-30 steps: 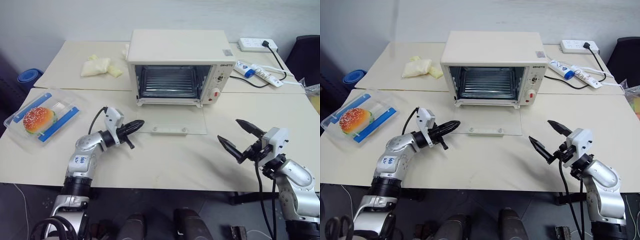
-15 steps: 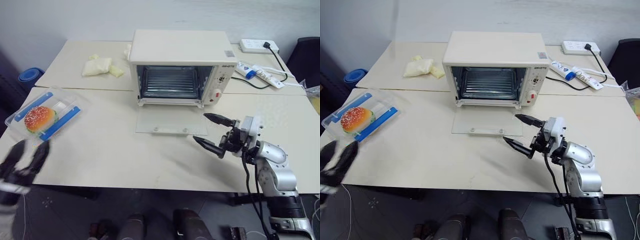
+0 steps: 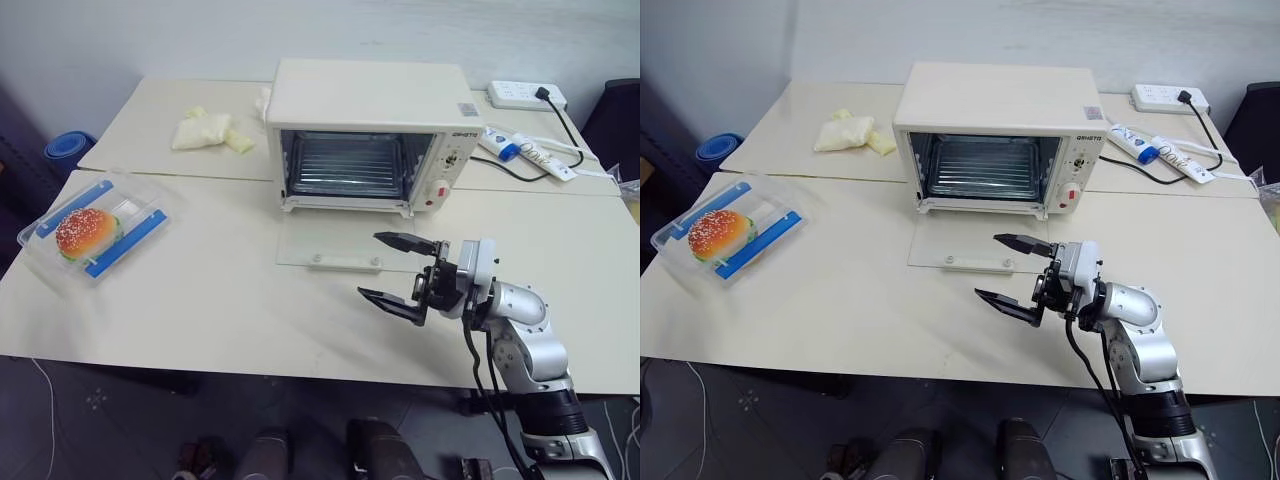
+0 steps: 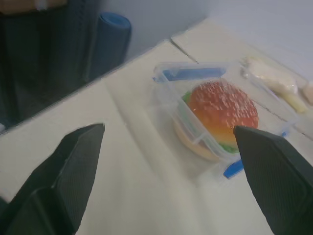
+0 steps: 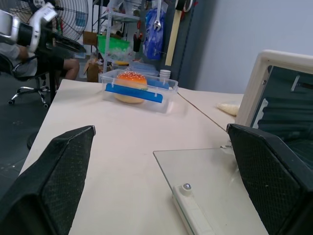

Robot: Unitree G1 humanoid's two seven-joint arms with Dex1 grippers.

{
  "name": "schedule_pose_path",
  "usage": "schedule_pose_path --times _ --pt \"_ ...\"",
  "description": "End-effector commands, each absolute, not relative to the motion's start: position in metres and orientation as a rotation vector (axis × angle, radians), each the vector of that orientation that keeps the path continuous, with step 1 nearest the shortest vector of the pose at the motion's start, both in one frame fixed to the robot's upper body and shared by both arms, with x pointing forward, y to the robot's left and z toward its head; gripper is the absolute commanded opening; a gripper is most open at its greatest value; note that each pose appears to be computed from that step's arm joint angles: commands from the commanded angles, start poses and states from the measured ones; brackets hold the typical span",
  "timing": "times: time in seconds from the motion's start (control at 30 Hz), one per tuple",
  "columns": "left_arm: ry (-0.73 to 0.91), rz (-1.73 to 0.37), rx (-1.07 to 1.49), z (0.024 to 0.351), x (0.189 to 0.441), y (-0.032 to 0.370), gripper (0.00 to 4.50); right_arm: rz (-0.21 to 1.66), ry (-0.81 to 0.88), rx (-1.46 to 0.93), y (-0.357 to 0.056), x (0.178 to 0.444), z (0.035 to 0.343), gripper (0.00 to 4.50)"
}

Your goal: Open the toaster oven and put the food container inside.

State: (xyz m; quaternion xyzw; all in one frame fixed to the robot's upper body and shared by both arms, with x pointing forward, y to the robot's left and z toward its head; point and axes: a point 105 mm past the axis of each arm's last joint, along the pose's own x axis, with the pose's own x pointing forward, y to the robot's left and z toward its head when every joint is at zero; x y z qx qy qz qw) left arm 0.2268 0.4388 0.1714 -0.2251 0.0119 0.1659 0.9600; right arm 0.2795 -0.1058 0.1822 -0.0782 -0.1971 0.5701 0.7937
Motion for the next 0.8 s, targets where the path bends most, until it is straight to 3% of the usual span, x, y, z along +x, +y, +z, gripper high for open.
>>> schedule_pose_path --times 0.03,0.17,0.4,0.5,0.8 --pt "0.07 0.401 -0.436 0.177 0.245 0.453 4.48 1.212 -0.453 -0.181 -0.108 0.275 0.191 4.5" --pt "0.124 0.397 -0.428 0.177 0.269 0.455 4.48 1.197 -0.448 -0.179 -0.108 0.274 0.191 4.5" --pt "0.202 0.463 -0.431 0.173 0.282 0.46 4.48 1.122 -0.451 -0.189 -0.115 0.276 0.193 4.5" --pt "0.219 0.477 -0.456 0.172 0.284 0.46 3.87 1.102 -0.449 -0.19 -0.116 0.277 0.192 4.5" --pt "0.254 0.491 -0.466 0.167 0.286 0.456 1.07 1.081 -0.452 -0.198 -0.118 0.279 0.192 4.5"
